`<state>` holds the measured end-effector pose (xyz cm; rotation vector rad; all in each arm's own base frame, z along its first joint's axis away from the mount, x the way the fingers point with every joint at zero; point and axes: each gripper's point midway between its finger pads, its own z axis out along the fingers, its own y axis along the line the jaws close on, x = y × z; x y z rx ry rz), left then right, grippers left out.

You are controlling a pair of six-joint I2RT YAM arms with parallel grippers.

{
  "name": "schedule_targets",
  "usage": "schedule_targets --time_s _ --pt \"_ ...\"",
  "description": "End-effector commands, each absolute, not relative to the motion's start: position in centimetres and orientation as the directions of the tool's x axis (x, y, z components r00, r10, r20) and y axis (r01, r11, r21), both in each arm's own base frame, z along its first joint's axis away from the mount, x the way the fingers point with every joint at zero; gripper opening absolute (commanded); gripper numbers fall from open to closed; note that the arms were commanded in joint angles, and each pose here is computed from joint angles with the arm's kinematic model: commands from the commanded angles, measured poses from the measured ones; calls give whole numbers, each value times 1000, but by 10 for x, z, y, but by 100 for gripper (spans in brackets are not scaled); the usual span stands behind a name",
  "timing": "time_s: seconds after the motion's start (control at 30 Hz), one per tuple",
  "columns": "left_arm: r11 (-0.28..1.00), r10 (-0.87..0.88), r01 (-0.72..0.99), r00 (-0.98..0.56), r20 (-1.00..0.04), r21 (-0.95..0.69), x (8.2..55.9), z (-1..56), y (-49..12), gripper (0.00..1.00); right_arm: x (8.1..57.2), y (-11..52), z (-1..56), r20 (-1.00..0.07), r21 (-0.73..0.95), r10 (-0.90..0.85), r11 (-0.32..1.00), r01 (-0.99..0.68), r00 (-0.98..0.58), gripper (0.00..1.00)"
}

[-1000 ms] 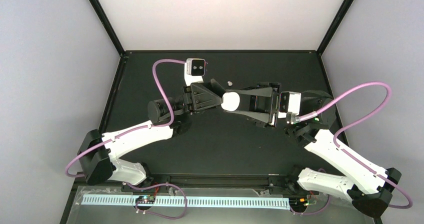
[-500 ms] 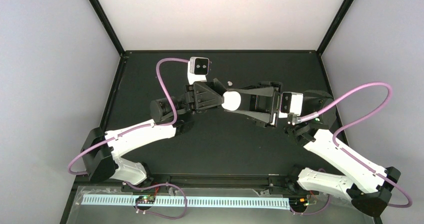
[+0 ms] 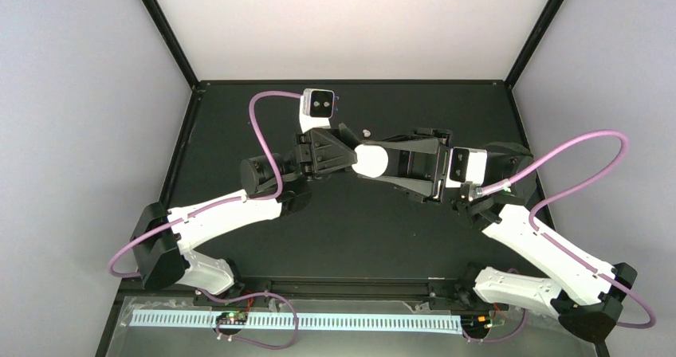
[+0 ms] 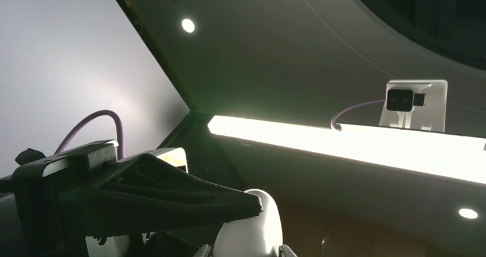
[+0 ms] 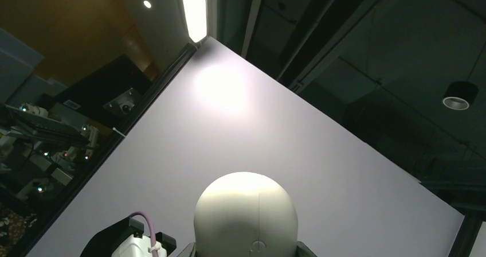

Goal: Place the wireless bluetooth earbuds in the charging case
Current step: Pick up the charging case at the center of the board.

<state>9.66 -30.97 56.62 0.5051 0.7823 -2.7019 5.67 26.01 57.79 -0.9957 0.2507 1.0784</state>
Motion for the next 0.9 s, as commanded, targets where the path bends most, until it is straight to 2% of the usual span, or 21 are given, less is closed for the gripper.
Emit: schedule_targets --time_s 0.0,0.23,0.87 --pt "-894 -279 402 -845 -456 -199 60 608 -251 17 62 262 581 -599 -561 613 137 -816 515 22" --pt "-885 -336 437 -840 -425 -164 64 614 -242 2 64 262 580 -607 -555 599 151 -818 522 27" --pt "-815 -480 551 -816 -322 -179 91 601 -229 2 90 267 562 -676 -501 485 251 -828 555 58"
